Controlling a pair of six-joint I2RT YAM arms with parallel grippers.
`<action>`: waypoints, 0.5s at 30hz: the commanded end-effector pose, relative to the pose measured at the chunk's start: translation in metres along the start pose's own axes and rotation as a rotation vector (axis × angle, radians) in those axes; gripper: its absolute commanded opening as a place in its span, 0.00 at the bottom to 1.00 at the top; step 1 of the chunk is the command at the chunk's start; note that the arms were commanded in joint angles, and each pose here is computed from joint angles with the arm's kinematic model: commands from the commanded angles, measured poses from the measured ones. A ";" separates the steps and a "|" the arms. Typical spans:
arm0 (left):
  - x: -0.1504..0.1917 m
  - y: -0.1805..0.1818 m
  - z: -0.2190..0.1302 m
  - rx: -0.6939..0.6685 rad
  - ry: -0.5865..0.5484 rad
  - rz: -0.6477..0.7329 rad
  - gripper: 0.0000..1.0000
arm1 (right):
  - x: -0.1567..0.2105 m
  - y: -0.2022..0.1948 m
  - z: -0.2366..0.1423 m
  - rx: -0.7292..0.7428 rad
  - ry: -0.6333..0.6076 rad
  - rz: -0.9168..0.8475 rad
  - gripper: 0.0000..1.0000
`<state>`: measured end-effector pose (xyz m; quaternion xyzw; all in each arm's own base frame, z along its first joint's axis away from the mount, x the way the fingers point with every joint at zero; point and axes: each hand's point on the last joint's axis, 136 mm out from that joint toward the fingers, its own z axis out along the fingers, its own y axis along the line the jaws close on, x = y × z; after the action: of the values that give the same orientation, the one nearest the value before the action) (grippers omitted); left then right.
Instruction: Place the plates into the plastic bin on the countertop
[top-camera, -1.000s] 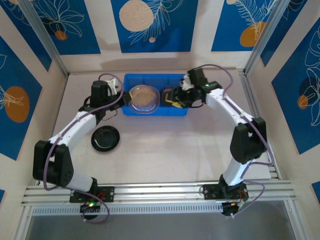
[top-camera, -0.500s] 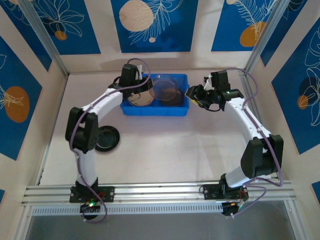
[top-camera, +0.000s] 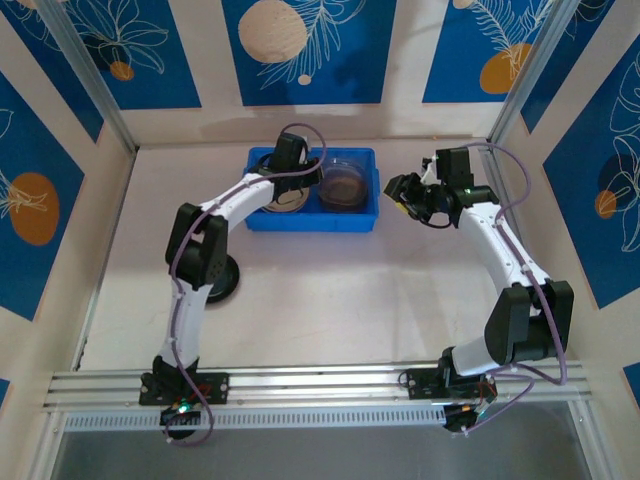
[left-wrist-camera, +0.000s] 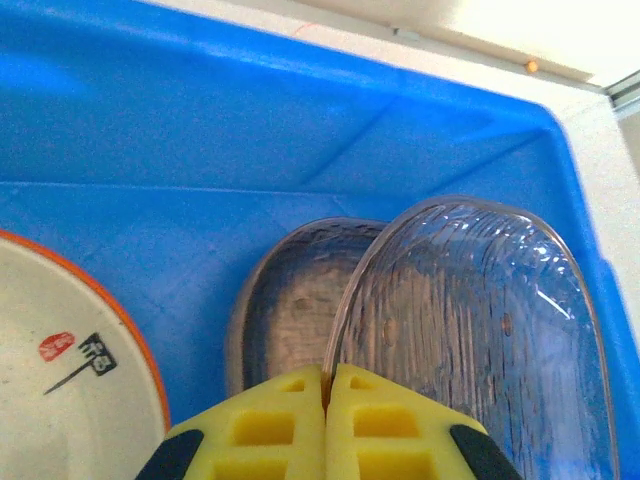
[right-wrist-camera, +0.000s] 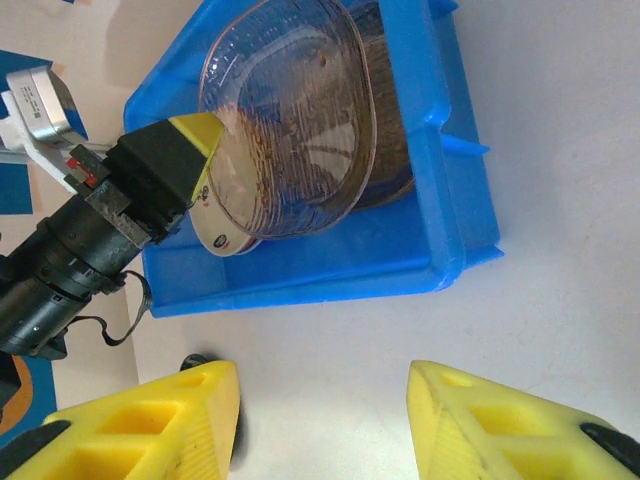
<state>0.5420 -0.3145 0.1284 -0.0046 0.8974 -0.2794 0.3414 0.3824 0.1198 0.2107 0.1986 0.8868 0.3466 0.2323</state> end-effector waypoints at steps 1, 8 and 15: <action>-0.003 0.002 0.009 -0.027 -0.017 -0.014 0.00 | 0.004 0.003 -0.005 -0.029 0.004 0.006 0.49; 0.001 0.005 0.024 -0.030 -0.008 -0.039 0.00 | 0.008 0.002 -0.002 -0.045 0.019 0.016 0.48; 0.005 0.005 0.038 -0.032 0.019 -0.054 0.00 | 0.010 0.000 0.001 -0.037 0.030 0.015 0.48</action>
<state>0.5604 -0.3218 0.0939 -0.0289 0.9058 -0.2690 0.3261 0.3805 0.1207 0.2034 0.2022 0.8847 0.3552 0.2244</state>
